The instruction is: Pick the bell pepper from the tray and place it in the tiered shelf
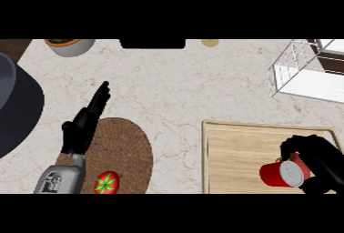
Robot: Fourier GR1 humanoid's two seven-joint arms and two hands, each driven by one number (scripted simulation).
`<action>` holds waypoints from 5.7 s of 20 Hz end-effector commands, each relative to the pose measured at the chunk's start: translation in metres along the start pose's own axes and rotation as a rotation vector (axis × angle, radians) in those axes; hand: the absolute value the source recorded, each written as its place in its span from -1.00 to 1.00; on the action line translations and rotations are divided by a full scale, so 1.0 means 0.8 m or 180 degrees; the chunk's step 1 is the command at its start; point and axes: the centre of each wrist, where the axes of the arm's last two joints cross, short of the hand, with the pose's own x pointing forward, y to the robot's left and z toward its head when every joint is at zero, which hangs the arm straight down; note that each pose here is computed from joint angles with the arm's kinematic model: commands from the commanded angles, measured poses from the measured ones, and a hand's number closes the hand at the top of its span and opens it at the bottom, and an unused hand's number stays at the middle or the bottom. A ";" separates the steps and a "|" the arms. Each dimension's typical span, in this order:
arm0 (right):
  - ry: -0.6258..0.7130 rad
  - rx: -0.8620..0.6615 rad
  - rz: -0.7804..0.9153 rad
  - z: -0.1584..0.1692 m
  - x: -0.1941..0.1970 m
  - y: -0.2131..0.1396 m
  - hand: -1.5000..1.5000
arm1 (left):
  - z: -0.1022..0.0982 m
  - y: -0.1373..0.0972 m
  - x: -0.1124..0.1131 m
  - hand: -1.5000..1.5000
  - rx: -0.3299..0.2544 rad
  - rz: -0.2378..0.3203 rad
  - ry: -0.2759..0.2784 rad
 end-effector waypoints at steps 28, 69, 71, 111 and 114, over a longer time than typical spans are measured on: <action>0.1972 -0.2471 -0.1580 -0.011 0.210 -0.232 1.00 | 0.009 -0.009 -0.006 0.00 -0.0012 -0.0050 -0.0035; 0.2243 -0.3358 -0.0037 -0.116 0.010 -0.353 1.00 | -0.012 -0.006 -0.009 0.00 -0.0027 -0.0037 -0.0015; 0.2263 -0.3483 -0.0151 -0.128 -0.030 -0.336 1.00 | -0.017 -0.001 -0.013 0.00 0.0014 -0.0036 -0.0059; 0.2432 -0.4026 -0.1706 -0.090 -0.142 -0.336 -1.00 | 0.005 -0.006 -0.007 0.00 0.0010 -0.0024 -0.0010; 0.2408 -0.4149 -0.1773 -0.077 -0.139 -0.341 -1.00 | -0.001 -0.012 0.006 0.00 0.0015 0.0038 0.0025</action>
